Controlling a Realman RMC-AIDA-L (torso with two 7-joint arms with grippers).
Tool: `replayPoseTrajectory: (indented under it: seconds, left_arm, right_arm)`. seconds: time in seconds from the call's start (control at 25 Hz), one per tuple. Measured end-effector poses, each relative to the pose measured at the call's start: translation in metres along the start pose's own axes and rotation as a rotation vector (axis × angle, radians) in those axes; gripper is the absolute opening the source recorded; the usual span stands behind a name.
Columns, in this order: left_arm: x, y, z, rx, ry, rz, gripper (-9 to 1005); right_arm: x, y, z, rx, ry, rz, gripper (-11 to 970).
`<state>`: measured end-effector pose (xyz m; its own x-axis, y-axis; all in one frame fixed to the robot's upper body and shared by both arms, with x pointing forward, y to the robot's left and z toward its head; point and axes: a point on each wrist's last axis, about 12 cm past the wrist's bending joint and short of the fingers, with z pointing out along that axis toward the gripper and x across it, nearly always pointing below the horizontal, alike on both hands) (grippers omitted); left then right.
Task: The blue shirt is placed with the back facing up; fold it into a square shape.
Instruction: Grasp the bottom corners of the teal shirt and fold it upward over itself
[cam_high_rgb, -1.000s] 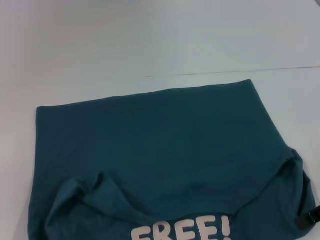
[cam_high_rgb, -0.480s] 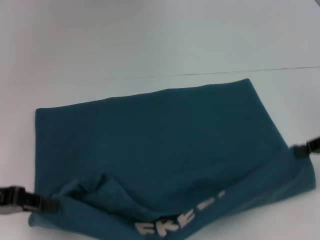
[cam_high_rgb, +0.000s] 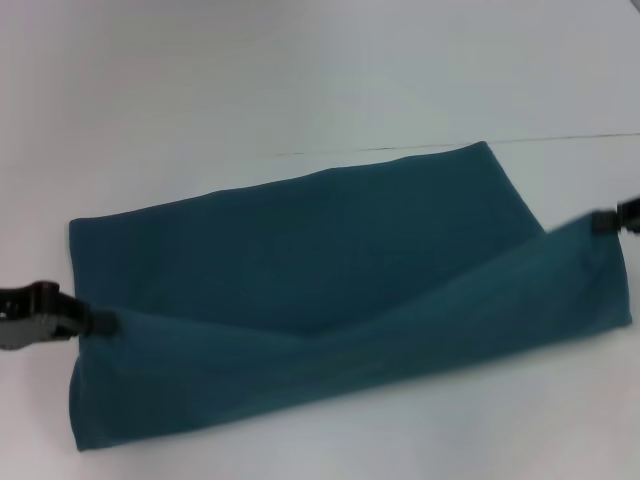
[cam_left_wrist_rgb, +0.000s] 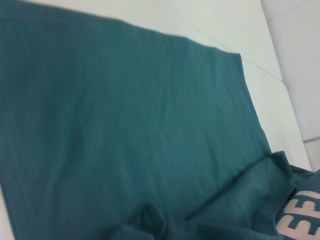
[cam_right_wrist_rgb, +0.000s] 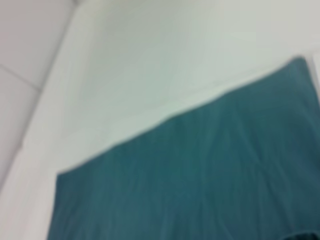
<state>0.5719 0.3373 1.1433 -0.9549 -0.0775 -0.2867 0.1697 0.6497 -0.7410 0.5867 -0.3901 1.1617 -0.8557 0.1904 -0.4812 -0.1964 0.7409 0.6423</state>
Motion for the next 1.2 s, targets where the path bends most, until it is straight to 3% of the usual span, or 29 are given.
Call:
replayPoseTrajectory:
  seconds: [0.2,0.52,0.68,0.96,1.2]
  left_arm:
    - [-0.018,-0.006,0.004,-0.036,-0.048,0.008,30]
    - [-0.033,-0.003,0.025,-0.125,-0.094,0.0,31]
    - [-0.039,-0.005,0.026,-0.135,-0.12,0.003,32]
    - [-0.057,-0.011,0.026,-0.174,-0.174,0.014,32]
    - [-0.074,-0.014,0.051,-0.285,-0.232,0.041,33]
  right_arm:
    - [-0.011,0.001,0.005,0.009,-0.096,0.02,55]
    - [-0.009,-0.01,0.051,0.115,-0.142,0.055,59]
    - [-0.016,-0.004,0.063,0.132,-0.181,0.045,61]
    - [-0.048,0.015,0.077,0.159,-0.281,0.008,64]
    - [-0.058,0.023,0.108,0.272,-0.315,-0.047,67]
